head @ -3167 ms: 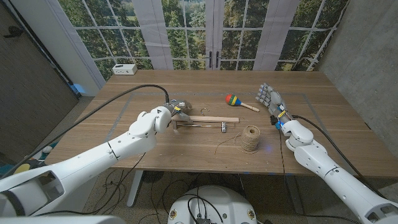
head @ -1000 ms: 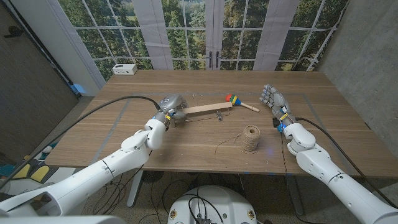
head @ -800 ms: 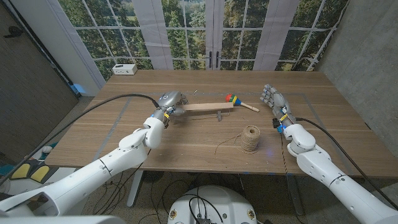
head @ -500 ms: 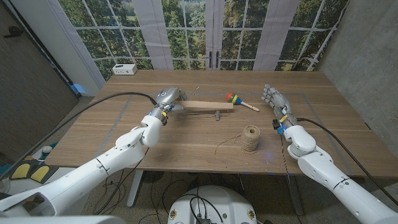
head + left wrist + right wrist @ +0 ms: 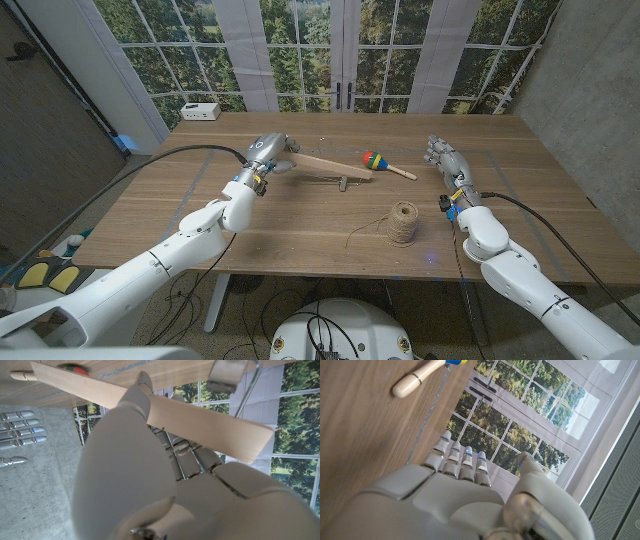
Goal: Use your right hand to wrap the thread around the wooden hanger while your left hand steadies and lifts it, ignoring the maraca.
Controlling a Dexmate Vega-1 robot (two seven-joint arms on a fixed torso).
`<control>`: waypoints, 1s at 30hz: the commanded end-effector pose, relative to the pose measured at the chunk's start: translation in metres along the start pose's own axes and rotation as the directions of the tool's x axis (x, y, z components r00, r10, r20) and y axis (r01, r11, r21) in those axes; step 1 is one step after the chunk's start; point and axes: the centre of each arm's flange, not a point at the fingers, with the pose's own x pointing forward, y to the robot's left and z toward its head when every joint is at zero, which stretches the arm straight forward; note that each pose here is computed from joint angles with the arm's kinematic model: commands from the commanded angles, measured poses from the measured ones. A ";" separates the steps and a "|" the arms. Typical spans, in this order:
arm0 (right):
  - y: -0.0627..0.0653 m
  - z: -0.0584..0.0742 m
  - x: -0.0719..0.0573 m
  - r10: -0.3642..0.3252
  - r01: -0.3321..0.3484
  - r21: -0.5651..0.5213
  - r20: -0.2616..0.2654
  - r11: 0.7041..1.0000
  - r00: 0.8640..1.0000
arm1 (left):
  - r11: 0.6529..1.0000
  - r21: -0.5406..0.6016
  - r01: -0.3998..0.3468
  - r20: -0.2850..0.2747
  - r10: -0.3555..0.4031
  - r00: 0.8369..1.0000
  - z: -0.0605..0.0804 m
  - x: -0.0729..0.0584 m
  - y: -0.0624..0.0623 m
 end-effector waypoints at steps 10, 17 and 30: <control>0.005 0.015 -0.012 -0.045 0.046 -0.049 0.037 0.998 0.998 | 0.929 -0.371 -0.012 0.010 0.016 1.000 -0.026 0.014 0.009; 0.006 0.024 -0.019 -0.057 0.061 -0.106 0.037 0.992 0.998 | 0.857 -0.501 0.117 0.061 -0.100 0.993 -0.039 0.027 0.012; 0.016 0.048 -0.037 -0.072 0.070 -0.305 0.004 0.950 0.997 | 0.867 -0.471 0.166 0.101 -0.134 0.986 -0.035 0.037 0.017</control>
